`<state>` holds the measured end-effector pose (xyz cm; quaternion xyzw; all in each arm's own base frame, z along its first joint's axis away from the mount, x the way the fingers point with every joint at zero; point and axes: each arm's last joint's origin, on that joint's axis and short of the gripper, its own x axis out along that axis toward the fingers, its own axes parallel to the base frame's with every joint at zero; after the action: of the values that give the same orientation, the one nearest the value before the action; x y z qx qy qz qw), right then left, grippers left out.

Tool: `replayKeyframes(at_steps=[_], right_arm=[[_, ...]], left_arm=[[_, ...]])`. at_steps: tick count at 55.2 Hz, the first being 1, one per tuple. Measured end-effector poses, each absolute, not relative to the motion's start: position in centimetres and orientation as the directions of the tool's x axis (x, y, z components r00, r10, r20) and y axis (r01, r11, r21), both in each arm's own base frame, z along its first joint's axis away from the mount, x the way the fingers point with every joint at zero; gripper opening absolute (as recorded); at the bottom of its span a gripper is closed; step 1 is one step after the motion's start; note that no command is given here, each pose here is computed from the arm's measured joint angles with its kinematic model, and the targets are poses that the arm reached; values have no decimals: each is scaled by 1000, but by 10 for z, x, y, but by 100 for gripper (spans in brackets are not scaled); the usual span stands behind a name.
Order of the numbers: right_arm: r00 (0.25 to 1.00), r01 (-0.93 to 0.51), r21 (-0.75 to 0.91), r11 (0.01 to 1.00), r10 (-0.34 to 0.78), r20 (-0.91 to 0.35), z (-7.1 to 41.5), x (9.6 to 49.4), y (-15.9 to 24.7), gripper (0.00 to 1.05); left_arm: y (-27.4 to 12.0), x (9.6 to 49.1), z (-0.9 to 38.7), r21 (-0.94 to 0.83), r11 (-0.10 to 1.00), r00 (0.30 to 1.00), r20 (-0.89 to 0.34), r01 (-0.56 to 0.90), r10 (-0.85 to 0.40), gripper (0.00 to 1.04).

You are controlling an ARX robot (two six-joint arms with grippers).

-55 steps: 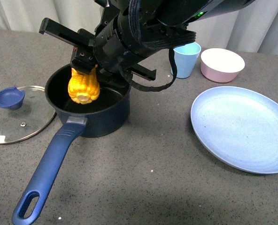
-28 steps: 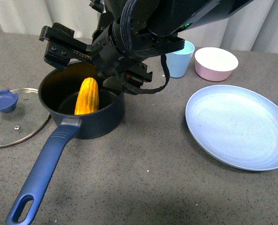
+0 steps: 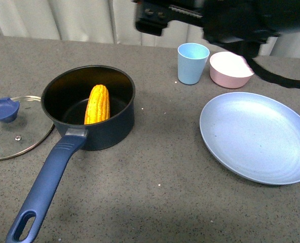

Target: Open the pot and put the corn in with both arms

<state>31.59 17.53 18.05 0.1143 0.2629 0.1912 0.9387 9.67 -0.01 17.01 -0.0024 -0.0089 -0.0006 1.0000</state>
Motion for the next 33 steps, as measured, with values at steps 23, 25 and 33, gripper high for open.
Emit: replayKeyframes(at_steps=[23,25,33], right_arm=[[996,8,28,1000,-6,-85,153,225,48,65],[999,7,27,1000,-6,-40,158,218,43,57],[1000,-6,9,1000,6,-11,162,199,32,32]], left_arm=[[0,97,170,-5,1000,1000,17,-1,1,98],[0,97,170,-5,1000,1000,17,-1,1,98],[0,97,170,-5,1000,1000,17,1,-1,98]])
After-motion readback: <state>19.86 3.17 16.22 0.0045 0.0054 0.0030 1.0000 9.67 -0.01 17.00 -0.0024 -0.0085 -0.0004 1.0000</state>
